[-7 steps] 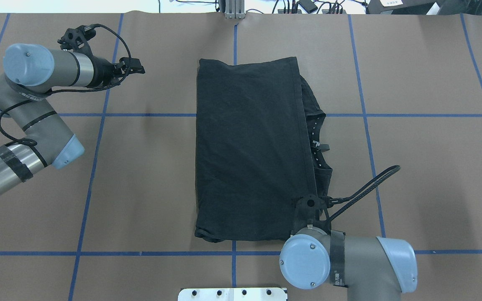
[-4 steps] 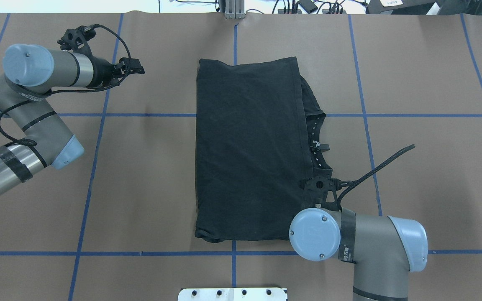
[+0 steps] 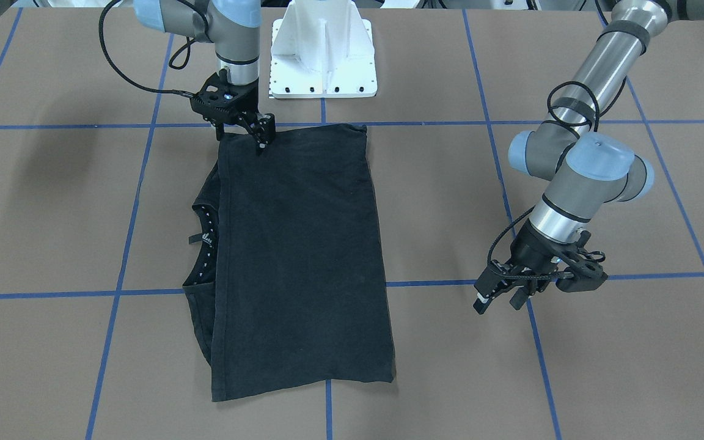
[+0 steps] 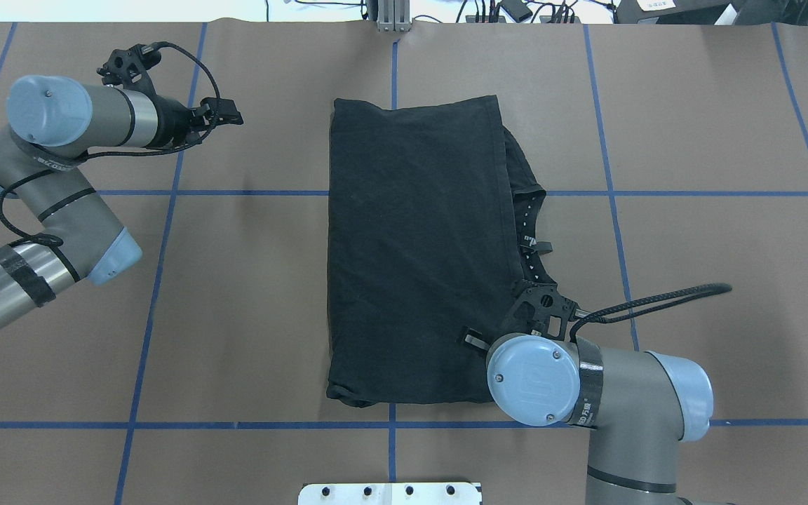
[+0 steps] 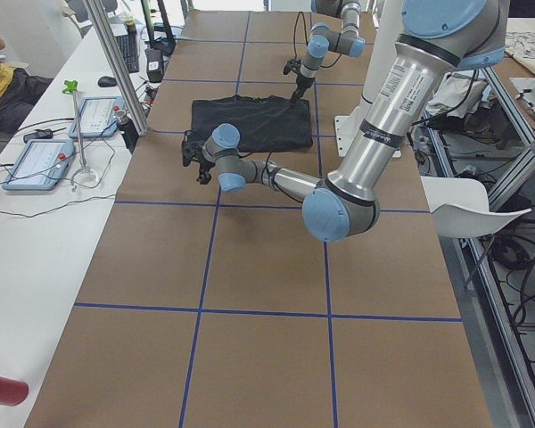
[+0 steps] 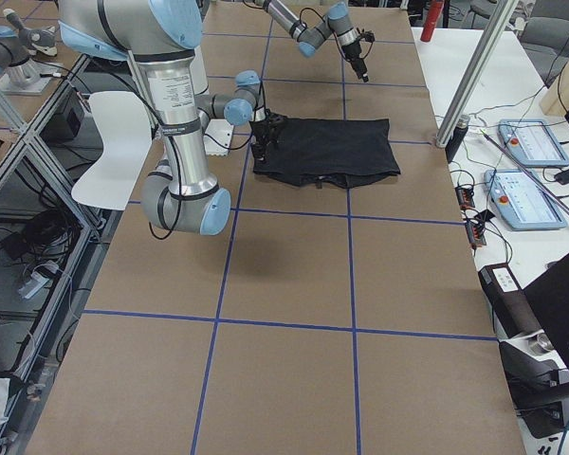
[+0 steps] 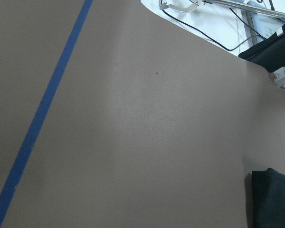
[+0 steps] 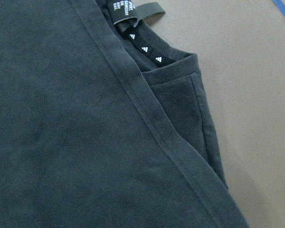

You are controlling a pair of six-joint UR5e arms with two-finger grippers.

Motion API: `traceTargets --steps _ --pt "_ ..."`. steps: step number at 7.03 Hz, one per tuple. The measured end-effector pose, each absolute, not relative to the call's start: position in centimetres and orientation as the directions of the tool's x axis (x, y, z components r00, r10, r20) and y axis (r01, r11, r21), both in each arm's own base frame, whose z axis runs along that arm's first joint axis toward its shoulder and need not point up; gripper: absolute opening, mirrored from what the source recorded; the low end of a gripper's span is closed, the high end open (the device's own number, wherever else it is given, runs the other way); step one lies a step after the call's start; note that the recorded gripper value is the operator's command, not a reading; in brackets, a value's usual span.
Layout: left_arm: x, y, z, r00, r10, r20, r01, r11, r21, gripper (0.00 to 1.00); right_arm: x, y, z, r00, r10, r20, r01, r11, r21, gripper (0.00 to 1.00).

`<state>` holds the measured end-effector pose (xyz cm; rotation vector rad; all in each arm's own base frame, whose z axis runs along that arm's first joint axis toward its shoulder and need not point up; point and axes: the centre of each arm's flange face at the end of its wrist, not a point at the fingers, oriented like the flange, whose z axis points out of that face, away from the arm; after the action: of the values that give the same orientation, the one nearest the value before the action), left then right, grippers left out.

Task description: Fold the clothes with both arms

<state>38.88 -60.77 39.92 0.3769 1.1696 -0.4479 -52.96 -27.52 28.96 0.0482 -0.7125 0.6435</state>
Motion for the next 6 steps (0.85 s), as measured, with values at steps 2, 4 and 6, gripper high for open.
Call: traceTargets --steps 2,4,6 --pt "38.9 -60.8 40.0 0.322 -0.140 -0.936 0.522 0.851 0.052 0.97 -53.2 -28.3 29.7 0.410 0.691 0.596 -0.675 0.669 -0.311 0.85" --pt "38.9 -60.8 39.9 0.323 -0.140 -0.936 0.526 0.849 0.054 0.97 -52.5 -28.9 31.0 0.356 0.746 0.563 -0.717 0.604 -0.347 0.82" --pt "38.9 -60.9 39.7 0.317 -0.149 -0.937 0.538 0.842 0.048 0.97 -52.2 -28.9 32.1 0.347 0.764 0.544 -0.733 0.583 -0.350 0.82"
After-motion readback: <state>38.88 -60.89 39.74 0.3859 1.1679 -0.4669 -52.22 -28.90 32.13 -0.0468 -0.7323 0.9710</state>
